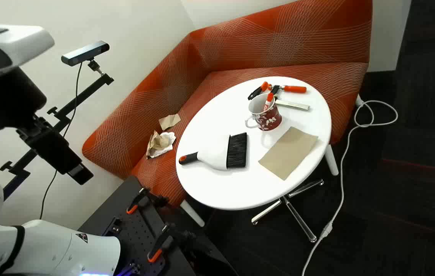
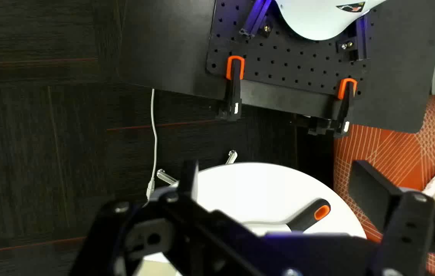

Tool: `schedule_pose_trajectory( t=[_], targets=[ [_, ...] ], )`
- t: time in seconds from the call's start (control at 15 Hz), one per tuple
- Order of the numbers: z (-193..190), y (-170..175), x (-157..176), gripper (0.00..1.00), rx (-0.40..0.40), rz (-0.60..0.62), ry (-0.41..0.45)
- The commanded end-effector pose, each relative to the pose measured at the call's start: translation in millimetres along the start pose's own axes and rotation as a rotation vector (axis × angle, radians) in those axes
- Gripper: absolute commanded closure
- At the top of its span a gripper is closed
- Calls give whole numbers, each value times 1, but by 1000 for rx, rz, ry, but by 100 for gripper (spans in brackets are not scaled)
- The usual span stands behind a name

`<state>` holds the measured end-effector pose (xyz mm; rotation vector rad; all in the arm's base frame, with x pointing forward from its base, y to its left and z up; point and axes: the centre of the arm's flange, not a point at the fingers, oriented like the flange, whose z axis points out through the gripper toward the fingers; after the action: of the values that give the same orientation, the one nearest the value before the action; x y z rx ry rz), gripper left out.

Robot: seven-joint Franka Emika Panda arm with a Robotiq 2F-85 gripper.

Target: Take the marker out of the mug and put it on the table

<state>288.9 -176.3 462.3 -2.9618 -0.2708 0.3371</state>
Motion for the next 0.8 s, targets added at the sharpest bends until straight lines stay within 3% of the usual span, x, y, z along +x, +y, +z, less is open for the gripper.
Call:
schedule_pose_trajectory(
  t=[0.0, 0.47, 0.73],
  targets=[
    [0, 0, 0, 0, 0, 0, 0],
    [0, 0, 0, 0, 0, 0, 0],
    [-6, -10, 25, 0, -20, -7, 32]
  ],
)
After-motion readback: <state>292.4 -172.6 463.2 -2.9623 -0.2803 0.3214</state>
